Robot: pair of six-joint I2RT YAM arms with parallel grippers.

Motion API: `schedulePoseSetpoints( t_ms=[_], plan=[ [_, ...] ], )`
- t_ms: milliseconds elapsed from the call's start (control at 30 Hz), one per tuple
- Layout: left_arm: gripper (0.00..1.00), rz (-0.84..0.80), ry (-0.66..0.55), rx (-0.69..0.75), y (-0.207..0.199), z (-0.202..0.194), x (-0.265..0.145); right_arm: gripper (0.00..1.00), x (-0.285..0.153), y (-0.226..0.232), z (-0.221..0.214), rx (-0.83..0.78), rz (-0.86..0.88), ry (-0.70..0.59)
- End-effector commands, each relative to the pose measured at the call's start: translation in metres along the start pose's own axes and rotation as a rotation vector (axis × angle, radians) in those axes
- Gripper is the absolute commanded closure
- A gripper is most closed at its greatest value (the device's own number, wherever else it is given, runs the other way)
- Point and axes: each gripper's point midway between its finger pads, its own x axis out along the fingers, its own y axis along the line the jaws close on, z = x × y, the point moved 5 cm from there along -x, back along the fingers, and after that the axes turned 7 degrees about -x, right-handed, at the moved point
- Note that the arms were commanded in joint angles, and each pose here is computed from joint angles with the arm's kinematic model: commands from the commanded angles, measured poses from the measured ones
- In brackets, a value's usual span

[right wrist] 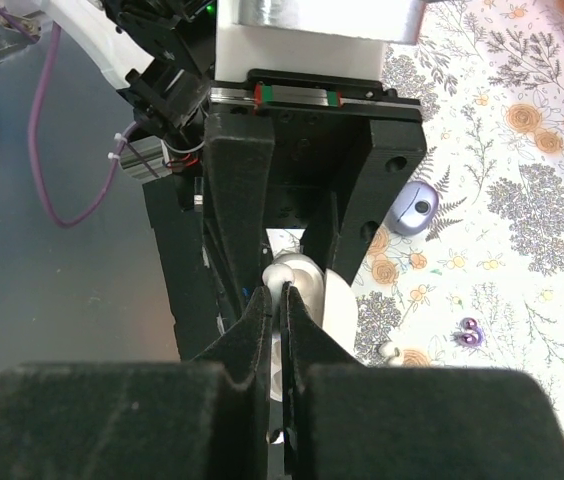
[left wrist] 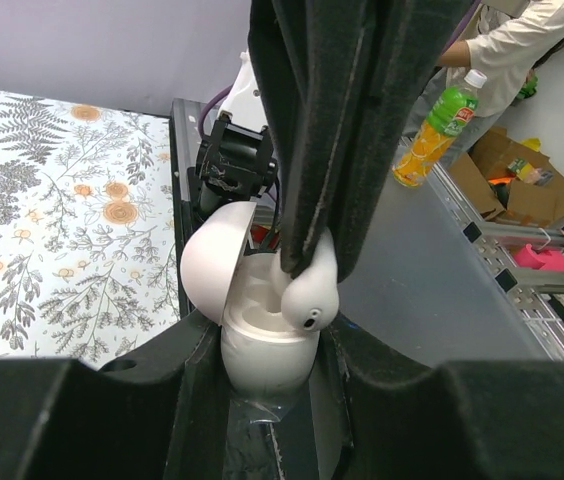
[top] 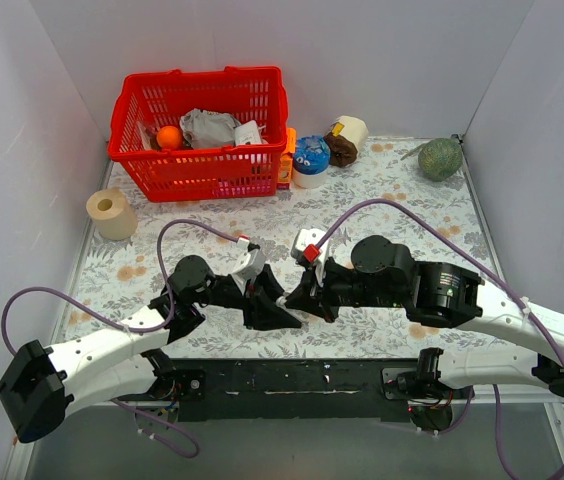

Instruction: Insert the wireless bluetooth earbuds into the charging case

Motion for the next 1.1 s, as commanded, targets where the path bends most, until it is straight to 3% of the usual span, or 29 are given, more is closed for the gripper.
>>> schedulePoseSetpoints(
  t_ms=[0, 600, 633, 667, 767, 867, 1067],
  plan=[
    [1.0, -0.019, -0.047, 0.08, -0.011, 0.019, -0.001, 0.99, 0.001, -0.002, 0.004, 0.0, -0.026, -0.027],
    [1.0, -0.024, -0.062, 0.084, -0.012, 0.023, 0.0, 0.99, 0.003, -0.003, -0.009, 0.02, -0.038, 0.018],
    [1.0, -0.022, -0.063, 0.081, -0.012, 0.022, 0.0, 0.96, 0.003, -0.003, -0.009, 0.025, -0.041, 0.018],
    [1.0, -0.019, -0.066, 0.083, -0.011, 0.022, 0.0, 0.85, 0.003, -0.003, -0.007, 0.033, -0.044, 0.011],
    [1.0, -0.012, -0.071, 0.081, -0.01, 0.021, 0.0, 0.7, -0.001, -0.005, -0.001, 0.053, -0.065, -0.018],
    [1.0, -0.006, -0.076, 0.082, -0.01, 0.019, -0.002, 0.62, -0.006, -0.008, 0.007, 0.066, -0.096, -0.068],
    [1.0, 0.005, -0.09, 0.082, -0.01, 0.018, -0.004, 0.59, -0.03, -0.015, 0.028, 0.101, -0.177, -0.176]
  ],
)
